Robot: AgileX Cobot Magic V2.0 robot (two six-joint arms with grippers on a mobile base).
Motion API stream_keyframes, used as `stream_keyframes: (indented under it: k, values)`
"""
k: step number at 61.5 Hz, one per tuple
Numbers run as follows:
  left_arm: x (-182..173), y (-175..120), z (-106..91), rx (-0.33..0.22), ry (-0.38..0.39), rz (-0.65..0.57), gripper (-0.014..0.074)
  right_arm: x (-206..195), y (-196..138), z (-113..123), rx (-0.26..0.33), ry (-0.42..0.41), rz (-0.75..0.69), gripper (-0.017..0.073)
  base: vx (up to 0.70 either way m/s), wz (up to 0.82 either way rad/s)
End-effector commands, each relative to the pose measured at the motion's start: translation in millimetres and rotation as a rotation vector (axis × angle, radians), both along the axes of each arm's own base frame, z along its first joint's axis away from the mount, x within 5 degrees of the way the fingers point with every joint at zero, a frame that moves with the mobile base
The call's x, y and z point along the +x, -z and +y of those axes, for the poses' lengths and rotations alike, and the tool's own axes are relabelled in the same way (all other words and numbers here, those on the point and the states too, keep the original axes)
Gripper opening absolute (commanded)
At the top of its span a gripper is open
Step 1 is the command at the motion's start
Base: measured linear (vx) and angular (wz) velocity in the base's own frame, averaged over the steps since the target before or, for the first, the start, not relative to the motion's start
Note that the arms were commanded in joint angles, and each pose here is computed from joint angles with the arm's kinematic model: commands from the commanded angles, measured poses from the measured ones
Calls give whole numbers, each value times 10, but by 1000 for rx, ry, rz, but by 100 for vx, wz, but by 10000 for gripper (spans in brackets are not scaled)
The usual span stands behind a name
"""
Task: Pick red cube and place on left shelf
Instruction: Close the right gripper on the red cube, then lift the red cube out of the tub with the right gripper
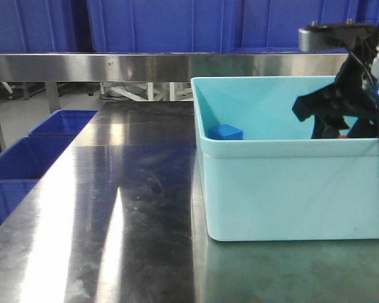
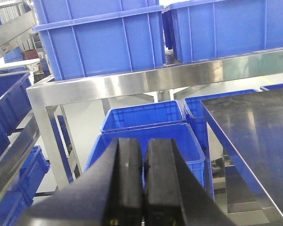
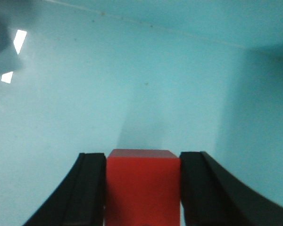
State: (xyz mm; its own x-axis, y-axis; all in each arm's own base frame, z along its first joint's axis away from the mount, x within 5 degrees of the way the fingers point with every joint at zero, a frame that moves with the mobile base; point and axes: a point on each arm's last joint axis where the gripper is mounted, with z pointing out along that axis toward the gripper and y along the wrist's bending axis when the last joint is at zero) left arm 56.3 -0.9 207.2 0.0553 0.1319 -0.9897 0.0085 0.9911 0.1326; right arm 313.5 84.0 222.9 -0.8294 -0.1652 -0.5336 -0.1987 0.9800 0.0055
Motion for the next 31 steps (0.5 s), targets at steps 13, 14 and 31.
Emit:
stream_keyframes:
  k: [13,14,31]
  values:
    - [3,-8,-2,-5,4,-69,106,-136,-1107,-42,107,-13,-432,57,0,0]
    - [3,-8,-2,-5,4,-69,106,-160,-1154,-48,113,-14,-453,57,0,0]
    - [3,-8,-2,-5,4,-69,106,-815,-1780,-223,189,-23,-757,57,-1,-6]
